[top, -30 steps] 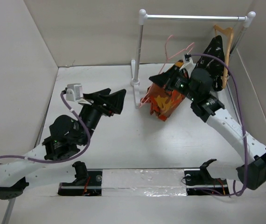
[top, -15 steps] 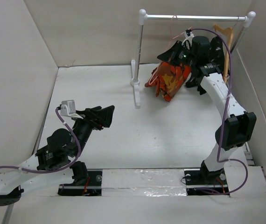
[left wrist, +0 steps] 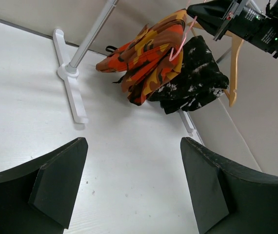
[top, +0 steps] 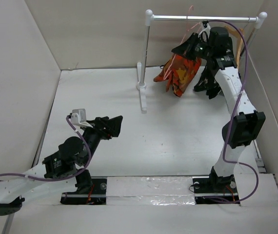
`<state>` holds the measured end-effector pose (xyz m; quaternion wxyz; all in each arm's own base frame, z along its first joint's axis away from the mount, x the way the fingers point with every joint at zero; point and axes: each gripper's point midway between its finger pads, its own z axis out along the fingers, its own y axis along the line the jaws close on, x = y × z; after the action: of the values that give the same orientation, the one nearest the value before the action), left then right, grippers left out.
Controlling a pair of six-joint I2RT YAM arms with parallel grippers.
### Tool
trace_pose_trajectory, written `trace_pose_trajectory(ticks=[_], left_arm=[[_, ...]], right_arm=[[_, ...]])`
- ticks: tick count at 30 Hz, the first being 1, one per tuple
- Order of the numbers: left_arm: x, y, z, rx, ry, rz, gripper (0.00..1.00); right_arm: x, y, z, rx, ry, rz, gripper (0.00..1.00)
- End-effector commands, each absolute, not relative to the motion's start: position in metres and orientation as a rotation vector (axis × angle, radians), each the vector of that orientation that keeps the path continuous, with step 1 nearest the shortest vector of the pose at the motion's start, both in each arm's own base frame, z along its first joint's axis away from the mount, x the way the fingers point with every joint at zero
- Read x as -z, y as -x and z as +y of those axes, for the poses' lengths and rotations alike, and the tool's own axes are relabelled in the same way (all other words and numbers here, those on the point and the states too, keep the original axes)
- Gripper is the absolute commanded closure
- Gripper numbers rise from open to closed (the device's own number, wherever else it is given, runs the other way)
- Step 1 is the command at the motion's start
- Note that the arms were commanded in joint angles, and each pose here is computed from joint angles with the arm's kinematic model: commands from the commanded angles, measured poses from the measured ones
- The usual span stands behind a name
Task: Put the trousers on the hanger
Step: Place the hanger at the clothesline.
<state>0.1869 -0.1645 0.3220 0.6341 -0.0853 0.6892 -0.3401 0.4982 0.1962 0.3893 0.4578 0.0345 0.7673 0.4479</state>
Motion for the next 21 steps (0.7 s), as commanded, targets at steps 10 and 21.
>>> trace_pose_trajectory(ticks=[10, 21], left_arm=[[-0.317, -0.186, -0.168, 0.827, 0.228, 1.560, 0.26], [-0.325, -0.189, -0.166, 0.808, 0.252, 1.560, 0.23]], right_arm=[[-0.379, -0.508, 0.174, -1.053, 0.001, 1.790, 1.00], [-0.419, -0.455, 0.131, -0.832, -0.015, 1.705, 0.00]])
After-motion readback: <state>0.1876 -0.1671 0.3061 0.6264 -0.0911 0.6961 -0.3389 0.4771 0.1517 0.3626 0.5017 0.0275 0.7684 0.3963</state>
